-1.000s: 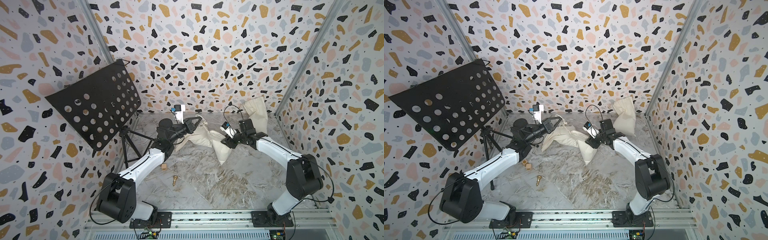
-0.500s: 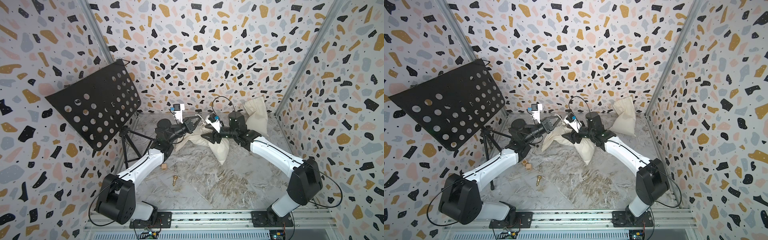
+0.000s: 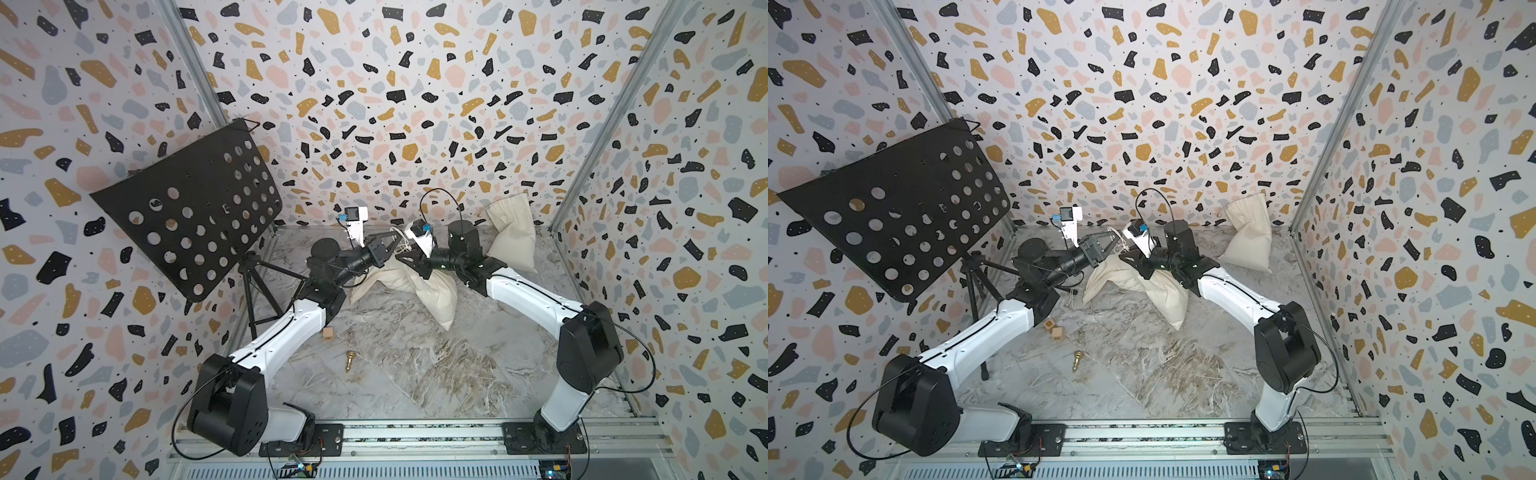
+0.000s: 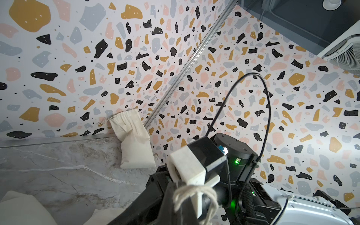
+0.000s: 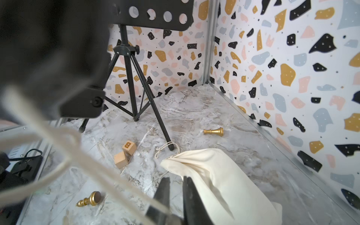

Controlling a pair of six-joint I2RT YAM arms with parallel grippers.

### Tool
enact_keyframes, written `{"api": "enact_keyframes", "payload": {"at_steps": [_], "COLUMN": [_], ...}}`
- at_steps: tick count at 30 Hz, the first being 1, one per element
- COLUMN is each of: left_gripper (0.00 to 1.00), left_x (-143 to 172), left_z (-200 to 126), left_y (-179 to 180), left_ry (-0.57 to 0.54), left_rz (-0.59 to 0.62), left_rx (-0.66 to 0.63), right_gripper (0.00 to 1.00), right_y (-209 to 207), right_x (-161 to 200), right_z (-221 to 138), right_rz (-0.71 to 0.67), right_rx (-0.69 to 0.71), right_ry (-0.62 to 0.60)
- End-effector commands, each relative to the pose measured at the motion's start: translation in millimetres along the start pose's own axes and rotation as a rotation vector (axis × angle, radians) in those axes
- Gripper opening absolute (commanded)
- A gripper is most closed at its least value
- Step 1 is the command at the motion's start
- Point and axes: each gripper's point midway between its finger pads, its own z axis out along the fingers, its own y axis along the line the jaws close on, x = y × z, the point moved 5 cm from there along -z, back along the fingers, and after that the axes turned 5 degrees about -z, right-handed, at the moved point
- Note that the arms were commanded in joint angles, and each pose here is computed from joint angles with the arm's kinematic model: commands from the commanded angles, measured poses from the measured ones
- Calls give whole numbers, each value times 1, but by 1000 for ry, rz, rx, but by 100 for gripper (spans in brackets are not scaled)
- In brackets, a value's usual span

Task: Close the soil bag
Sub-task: Frap the soil bag at the center of the board.

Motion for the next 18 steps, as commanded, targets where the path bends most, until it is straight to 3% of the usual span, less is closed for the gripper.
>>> {"api": "enact_keyframes", "payload": {"at_steps": [1,5,10,14,18], "left_gripper": [0,0,0,0,0], "left_x": [-28,-53,-83,-100,-107], "left_z": [-11,-24,-51,-74,-82], "left_y": [-50,-88,-132,-154,-153], "left_ry": [-77,-136,-263,-345,-379], "left_rz": [92,151,252,326,331], "left_rx": [136,173,159,111,81], "right_gripper": [12,6,4,10,13], "right_y": [-2,-17,-38,-43,-53], "right_x": [24,101,190,222,232], "right_z": [-5,-19,-55,-76,-87], "right_rz": [-29,-6,268,371,433], "right_rx": [49,174,302,409,494], "right_ry": [116,353,558,687,707]}}
